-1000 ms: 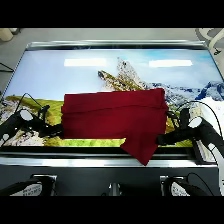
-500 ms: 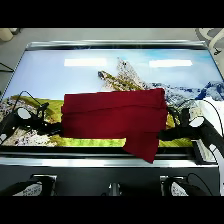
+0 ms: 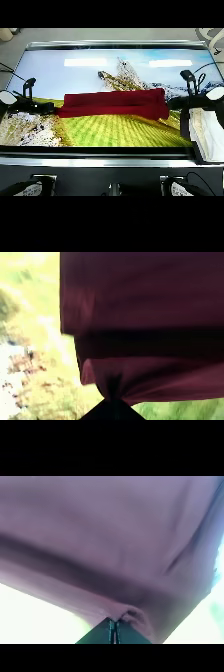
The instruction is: Fold the shirts.
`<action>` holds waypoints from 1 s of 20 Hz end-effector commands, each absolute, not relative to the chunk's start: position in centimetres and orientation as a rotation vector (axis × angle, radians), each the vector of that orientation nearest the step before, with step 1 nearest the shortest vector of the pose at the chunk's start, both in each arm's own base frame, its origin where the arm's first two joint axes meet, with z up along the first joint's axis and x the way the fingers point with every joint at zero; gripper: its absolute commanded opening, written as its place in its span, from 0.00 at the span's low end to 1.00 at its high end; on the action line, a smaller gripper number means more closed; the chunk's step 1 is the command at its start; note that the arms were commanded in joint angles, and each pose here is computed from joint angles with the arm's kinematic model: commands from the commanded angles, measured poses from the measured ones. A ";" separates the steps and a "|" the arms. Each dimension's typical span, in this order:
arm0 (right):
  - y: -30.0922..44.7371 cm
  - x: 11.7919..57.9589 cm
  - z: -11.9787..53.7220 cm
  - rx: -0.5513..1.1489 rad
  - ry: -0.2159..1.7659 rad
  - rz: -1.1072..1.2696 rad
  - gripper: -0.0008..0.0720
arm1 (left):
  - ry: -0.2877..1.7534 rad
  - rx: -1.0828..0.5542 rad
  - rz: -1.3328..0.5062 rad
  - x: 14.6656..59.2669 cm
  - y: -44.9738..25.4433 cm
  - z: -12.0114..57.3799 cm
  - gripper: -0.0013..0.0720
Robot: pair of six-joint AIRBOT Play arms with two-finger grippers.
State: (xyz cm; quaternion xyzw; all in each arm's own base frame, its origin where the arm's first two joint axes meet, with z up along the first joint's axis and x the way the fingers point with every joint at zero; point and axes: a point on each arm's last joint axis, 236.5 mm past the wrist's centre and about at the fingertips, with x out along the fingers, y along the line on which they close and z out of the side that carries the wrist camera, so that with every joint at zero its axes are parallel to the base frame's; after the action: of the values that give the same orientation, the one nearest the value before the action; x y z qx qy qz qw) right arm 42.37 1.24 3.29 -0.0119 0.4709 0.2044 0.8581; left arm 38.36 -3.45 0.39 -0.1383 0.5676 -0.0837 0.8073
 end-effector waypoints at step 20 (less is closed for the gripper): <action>-0.3 49.4 -5.8 -0.154 1.174 0.434 1.00 | 1.265 -0.670 -0.310 50.6 -6.8 -1.3 0.93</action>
State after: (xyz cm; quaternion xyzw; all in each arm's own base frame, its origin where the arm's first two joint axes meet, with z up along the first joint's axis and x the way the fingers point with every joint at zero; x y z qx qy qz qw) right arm 51.75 0.52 -4.61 -0.0360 0.5043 0.1908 0.8414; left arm 51.21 -6.36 -3.59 -0.3065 0.5724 -0.1198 0.7510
